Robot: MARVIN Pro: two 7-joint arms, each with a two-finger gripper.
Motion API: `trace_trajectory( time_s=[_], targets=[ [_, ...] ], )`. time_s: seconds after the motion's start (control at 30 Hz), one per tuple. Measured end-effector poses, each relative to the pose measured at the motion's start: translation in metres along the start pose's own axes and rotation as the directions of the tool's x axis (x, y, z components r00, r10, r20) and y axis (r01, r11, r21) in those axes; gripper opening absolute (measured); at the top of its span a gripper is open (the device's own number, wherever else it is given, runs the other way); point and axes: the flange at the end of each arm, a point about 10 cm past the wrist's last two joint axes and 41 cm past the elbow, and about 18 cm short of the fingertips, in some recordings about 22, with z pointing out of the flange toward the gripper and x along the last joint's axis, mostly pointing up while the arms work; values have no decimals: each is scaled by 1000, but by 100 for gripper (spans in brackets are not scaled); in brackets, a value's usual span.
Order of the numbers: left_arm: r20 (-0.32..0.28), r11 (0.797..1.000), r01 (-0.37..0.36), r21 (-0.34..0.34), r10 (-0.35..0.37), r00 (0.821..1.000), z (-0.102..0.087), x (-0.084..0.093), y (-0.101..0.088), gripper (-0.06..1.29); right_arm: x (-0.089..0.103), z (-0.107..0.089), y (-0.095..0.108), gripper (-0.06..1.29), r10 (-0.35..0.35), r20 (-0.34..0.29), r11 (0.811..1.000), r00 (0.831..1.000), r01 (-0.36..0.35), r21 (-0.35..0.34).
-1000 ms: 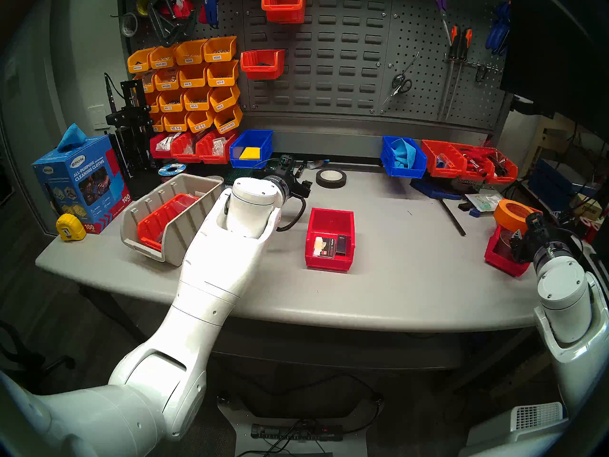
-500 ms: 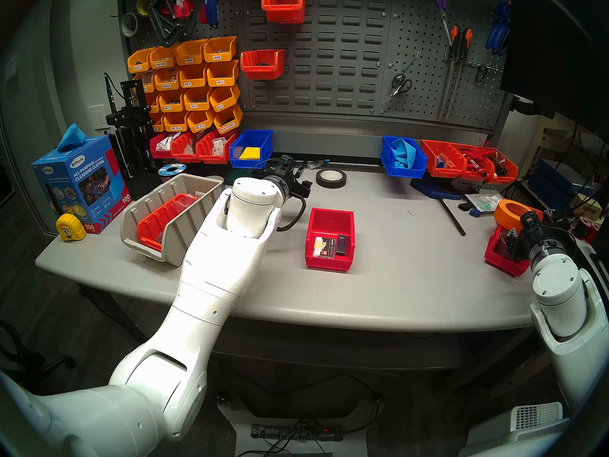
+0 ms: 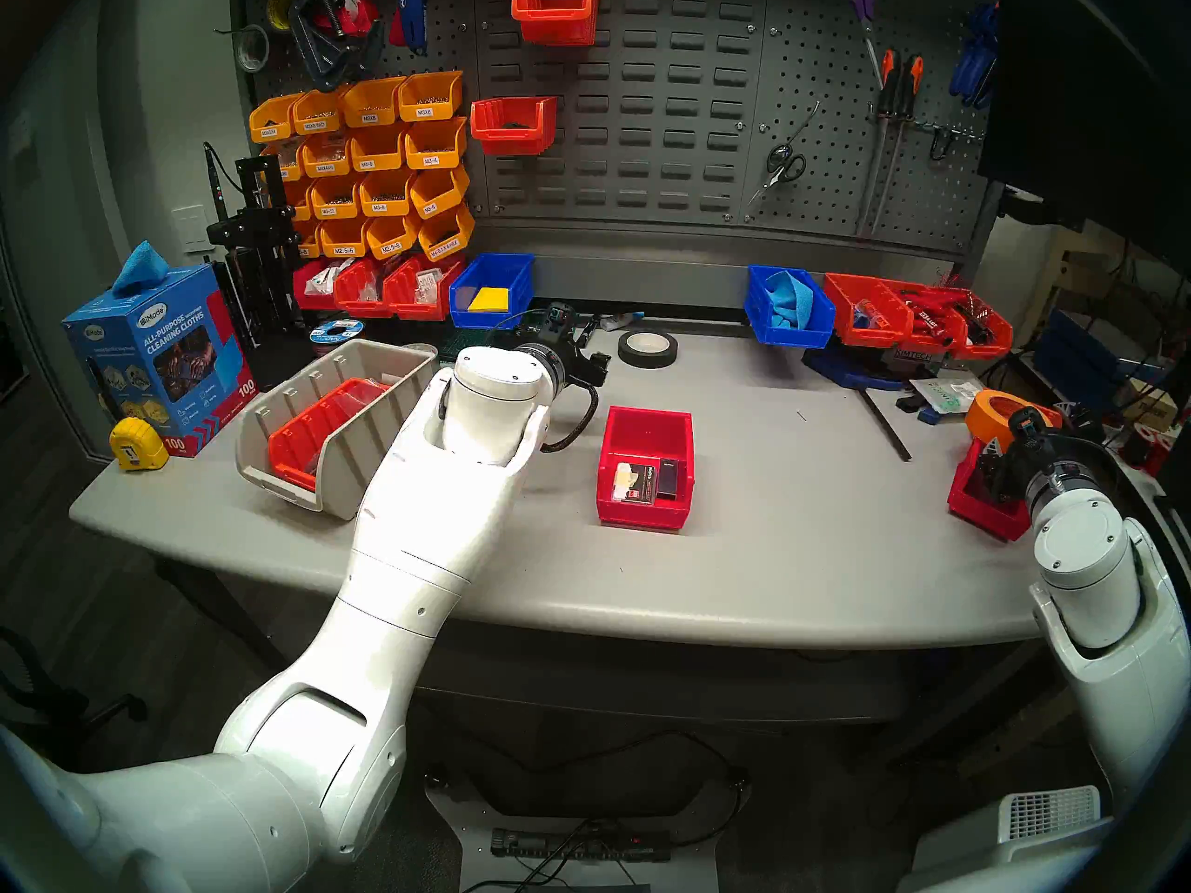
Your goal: Hang all the unorganized tool boxes onto the wall
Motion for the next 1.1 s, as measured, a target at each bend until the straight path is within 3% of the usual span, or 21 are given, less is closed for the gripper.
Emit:
trace_trajectory(
  time_s=[0.93,0.97,1.0,1.07,1.1],
  targets=[
    [0,1000,0,0,0,1000,0,0,0,123,-8,21,-13,124,44,18,999,999,-44,25],
    [0,1000,0,0,0,1000,0,0,0,123,-8,22,-12,106,46,18,999,999,-47,26],
    [0,1000,0,0,0,1000,0,0,0,123,-8,22,-12,51,49,17,998,999,-50,26],
    [0,1000,0,0,0,1000,0,0,0,123,-7,22,-12,-2,54,15,998,998,-54,26],
    [0,1000,0,0,0,1000,0,0,0,123,-6,22,-11,-4,55,14,998,998,-56,26]
  ],
)
